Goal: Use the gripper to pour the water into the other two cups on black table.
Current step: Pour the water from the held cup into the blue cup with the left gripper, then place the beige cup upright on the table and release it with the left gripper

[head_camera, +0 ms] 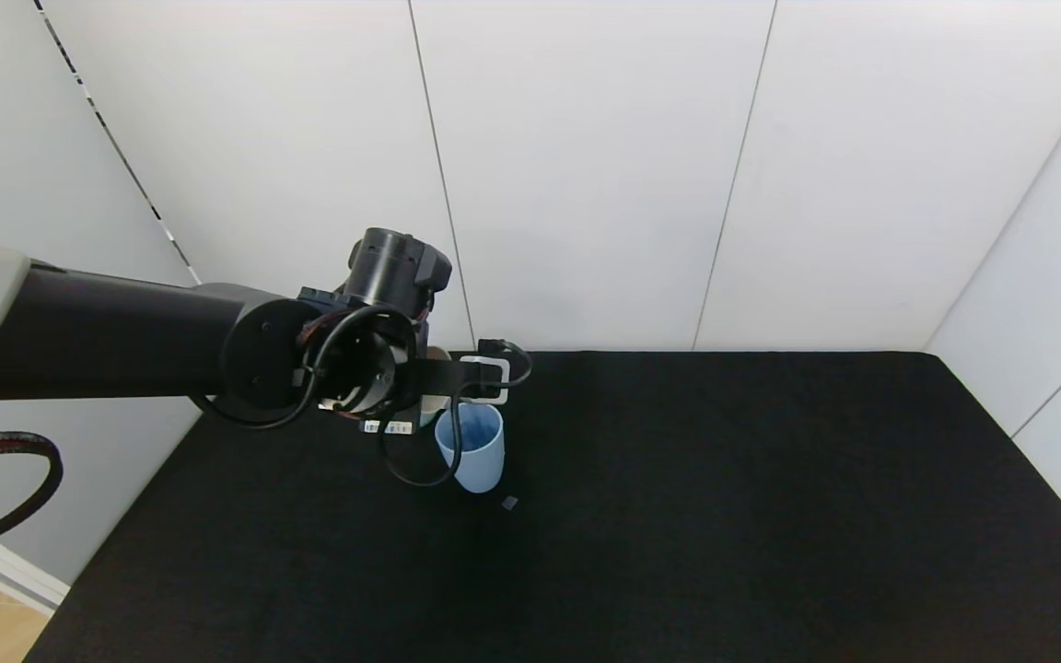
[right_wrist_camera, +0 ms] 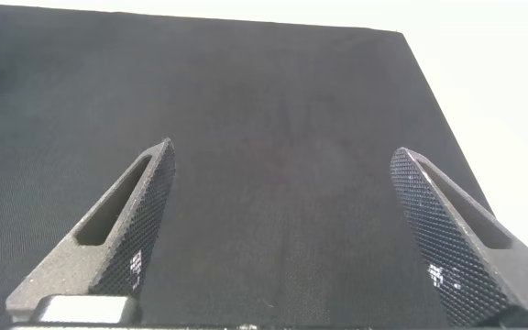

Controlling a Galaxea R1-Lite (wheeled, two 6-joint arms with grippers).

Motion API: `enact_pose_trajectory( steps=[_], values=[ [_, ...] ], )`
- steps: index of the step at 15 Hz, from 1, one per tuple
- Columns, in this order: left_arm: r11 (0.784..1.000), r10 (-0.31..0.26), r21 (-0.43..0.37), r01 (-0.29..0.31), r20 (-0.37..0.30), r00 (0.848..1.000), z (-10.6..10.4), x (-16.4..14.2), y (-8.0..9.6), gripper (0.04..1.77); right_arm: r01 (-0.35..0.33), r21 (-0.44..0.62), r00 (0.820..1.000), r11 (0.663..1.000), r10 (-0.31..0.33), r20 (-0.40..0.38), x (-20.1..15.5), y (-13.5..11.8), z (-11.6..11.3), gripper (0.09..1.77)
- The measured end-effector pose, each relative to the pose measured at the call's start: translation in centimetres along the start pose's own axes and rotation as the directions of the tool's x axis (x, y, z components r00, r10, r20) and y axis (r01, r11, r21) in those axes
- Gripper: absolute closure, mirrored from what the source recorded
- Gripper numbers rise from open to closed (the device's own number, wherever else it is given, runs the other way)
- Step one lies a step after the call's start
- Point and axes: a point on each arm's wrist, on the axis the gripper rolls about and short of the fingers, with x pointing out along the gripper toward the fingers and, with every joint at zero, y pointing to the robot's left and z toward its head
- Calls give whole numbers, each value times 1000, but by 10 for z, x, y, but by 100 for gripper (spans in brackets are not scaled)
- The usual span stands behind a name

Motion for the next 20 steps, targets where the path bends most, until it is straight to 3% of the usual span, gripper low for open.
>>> enact_pose_trajectory(
  steps=[2,4,7,11,13,15,16,20],
  values=[
    [1000,2,-27,-2,10,1000,-2,-3,1,58,0,0,1000,1000,0,0,0,0,0,15],
    [994,-1,-113,4,29,1000,-3,-6,2,58,0,0,1000,1000,0,0,0,0,0,15],
    [969,-12,-243,38,108,994,-4,-12,3,58,0,0,1000,1000,0,0,0,0,0,15],
    [899,-6,-430,85,181,983,-8,-24,7,58,0,0,1000,1000,0,0,0,0,0,15],
    [846,6,-522,108,212,977,-12,-32,10,58,0,0,1000,1000,0,0,0,0,0,15],
    [764,24,-629,142,247,969,-15,-40,14,58,0,0,1000,1000,0,0,0,0,0,15],
    [710,31,-686,160,257,966,-17,-44,15,58,0,0,1000,1000,0,0,0,0,0,15],
    [464,57,-858,218,275,960,-35,-60,13,58,0,0,1000,1000,0,0,0,0,0,15]
  ],
)
